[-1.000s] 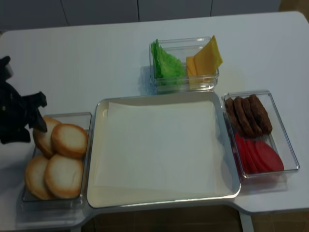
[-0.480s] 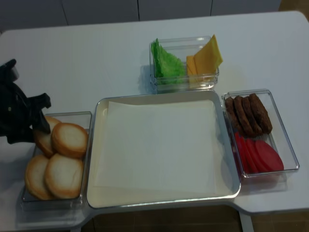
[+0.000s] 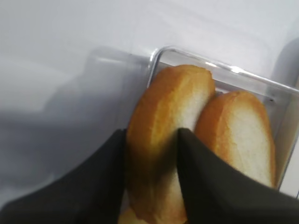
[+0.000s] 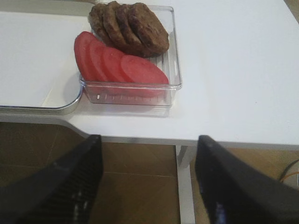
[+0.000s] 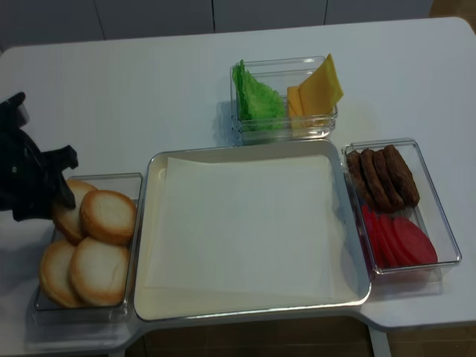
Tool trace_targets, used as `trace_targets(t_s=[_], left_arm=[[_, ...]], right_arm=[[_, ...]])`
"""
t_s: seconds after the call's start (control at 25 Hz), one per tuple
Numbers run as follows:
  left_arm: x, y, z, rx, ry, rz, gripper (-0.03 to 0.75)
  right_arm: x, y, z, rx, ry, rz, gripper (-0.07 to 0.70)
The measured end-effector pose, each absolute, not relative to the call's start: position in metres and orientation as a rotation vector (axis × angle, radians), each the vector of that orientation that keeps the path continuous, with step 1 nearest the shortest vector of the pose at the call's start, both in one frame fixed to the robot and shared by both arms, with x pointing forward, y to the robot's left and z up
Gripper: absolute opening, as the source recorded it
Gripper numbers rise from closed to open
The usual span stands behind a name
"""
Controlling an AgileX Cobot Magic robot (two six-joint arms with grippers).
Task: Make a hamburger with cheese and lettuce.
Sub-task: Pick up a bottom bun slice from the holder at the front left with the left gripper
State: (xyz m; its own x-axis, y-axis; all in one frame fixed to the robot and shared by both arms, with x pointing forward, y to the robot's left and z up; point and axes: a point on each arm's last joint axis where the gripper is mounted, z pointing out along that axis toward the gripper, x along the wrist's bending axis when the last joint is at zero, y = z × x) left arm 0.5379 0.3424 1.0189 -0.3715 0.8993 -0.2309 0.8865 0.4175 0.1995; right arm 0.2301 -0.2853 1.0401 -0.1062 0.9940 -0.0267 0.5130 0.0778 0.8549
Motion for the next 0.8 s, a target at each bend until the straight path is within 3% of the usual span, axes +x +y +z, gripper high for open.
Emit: trace_targets(t_s=[0.4, 0.8], left_arm=[[0.5376, 0.3430, 1.0187, 1.578, 2.362, 0.069, 0.227], [0.5362, 0.3430, 1.0184, 1.610, 2.357, 0.061, 0.294]], right_arm=[[0.2301, -0.2853, 1.0401, 1.504, 1.702, 0.930, 0.487], [0.2301, -0.2853, 1.0401, 1.504, 1.702, 0.930, 0.487]])
